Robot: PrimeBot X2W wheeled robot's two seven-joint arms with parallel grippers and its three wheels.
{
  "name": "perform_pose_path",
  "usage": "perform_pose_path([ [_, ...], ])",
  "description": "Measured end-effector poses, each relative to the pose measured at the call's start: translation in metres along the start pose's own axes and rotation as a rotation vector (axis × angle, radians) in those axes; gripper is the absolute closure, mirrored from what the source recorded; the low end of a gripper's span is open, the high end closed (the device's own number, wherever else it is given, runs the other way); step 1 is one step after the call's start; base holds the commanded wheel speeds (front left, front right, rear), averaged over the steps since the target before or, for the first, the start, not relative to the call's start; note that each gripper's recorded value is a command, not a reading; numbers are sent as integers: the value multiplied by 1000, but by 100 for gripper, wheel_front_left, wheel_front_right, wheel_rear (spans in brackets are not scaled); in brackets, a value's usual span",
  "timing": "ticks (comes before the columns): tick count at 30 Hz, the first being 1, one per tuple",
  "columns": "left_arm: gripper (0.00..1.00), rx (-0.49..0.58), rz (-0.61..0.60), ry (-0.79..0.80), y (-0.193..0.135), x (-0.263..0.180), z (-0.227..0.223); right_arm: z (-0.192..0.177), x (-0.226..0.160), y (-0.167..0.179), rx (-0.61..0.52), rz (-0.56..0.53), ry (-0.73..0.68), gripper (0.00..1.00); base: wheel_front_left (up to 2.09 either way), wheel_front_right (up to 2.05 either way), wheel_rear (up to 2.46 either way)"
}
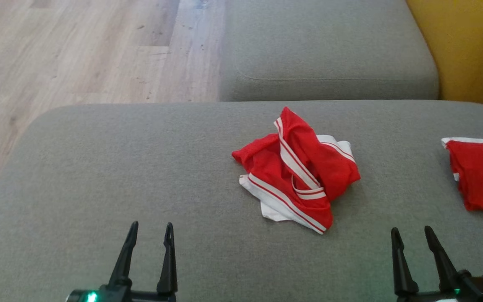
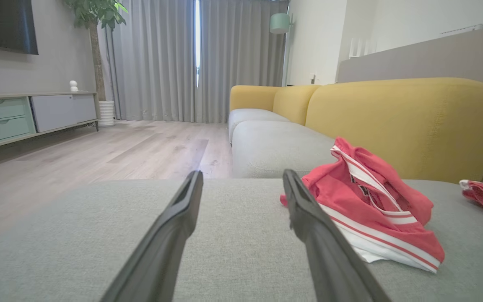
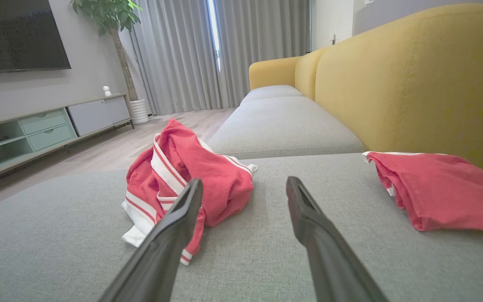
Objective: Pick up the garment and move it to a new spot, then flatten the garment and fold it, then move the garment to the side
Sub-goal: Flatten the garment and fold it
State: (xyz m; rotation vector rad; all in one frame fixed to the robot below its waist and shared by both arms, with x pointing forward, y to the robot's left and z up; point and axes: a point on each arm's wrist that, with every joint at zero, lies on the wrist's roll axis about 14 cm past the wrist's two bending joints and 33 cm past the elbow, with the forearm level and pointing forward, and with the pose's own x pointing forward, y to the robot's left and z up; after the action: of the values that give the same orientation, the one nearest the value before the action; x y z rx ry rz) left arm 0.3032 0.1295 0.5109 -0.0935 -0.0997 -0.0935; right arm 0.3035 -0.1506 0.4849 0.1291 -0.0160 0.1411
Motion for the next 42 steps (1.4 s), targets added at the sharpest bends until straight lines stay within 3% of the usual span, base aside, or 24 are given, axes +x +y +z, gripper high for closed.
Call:
perform_pose_path([
  [7,0,-29,-126,97,-35,5,-29,2,-10,-9,7,-45,-10,0,0,0,0],
  [17,0,-31,-577,245,-147,27,-71,2,-19,-34,-12,-147,-2,0,0,0,0],
  [26,0,2,-834,359,-204,36,-107,-3,-4,-49,-16,-192,29,0,0,0,0],
  [42,0,101,-934,532,-228,76,-167,-13,18,-64,-25,-229,73,0,0,0,0],
])
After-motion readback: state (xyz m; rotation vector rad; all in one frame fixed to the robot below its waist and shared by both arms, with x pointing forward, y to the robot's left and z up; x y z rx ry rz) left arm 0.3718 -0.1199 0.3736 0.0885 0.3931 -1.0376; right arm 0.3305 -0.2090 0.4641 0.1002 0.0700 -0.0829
